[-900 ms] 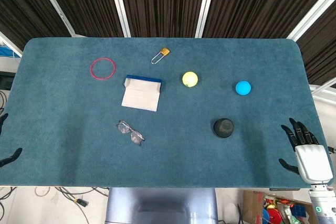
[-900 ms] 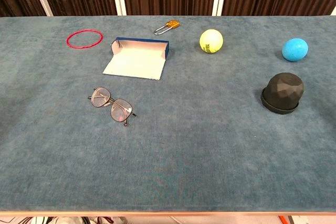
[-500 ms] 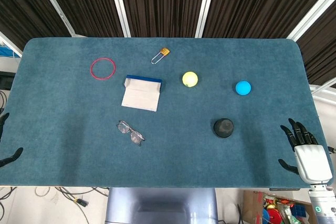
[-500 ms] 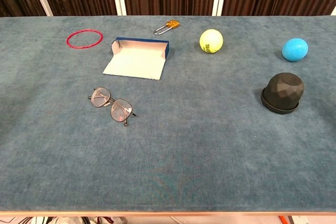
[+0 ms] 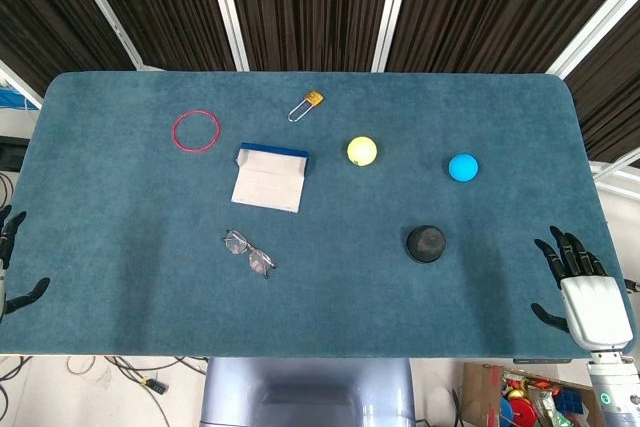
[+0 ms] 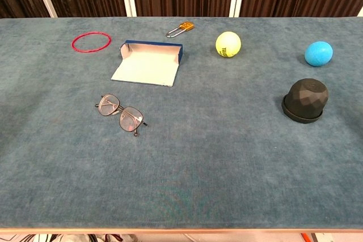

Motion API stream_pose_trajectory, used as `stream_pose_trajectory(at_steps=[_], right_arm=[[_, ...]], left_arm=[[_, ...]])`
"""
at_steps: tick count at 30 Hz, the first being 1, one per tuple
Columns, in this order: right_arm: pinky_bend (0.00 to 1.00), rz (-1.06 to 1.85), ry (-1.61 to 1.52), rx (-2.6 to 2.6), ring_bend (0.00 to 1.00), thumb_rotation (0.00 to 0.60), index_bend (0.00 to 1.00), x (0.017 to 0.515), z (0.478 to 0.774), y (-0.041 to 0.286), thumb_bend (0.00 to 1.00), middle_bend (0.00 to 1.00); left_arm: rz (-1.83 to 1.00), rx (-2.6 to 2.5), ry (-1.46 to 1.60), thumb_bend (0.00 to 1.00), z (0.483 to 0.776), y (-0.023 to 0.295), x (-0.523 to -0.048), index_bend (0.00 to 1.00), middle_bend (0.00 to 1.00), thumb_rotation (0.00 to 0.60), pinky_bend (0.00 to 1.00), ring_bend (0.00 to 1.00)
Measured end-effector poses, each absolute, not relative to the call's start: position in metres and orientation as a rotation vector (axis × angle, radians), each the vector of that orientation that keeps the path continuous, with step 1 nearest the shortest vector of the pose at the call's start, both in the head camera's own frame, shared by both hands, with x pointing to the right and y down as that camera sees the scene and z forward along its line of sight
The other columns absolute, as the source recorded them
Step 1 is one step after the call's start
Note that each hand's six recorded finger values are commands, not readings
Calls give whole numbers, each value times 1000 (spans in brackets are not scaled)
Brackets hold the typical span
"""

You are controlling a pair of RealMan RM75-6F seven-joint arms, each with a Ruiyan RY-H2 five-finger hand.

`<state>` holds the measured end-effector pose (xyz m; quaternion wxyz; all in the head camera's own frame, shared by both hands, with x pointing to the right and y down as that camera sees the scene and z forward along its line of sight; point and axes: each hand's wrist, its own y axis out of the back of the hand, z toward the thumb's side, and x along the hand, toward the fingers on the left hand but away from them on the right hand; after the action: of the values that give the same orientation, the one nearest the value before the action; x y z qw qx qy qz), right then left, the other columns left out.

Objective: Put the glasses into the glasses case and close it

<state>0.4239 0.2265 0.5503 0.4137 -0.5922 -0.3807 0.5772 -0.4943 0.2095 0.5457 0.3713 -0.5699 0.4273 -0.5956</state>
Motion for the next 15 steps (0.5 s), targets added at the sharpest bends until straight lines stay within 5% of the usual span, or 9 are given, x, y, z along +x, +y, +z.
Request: stream_pose_trajectory(at_steps=[15], right_arm=[[235, 1454, -969, -1510, 82, 600, 147, 425, 550, 227, 0, 0]], left_arm=[[-1441, -1627, 864, 175, 577, 184, -448, 120, 0, 600, 0, 0]])
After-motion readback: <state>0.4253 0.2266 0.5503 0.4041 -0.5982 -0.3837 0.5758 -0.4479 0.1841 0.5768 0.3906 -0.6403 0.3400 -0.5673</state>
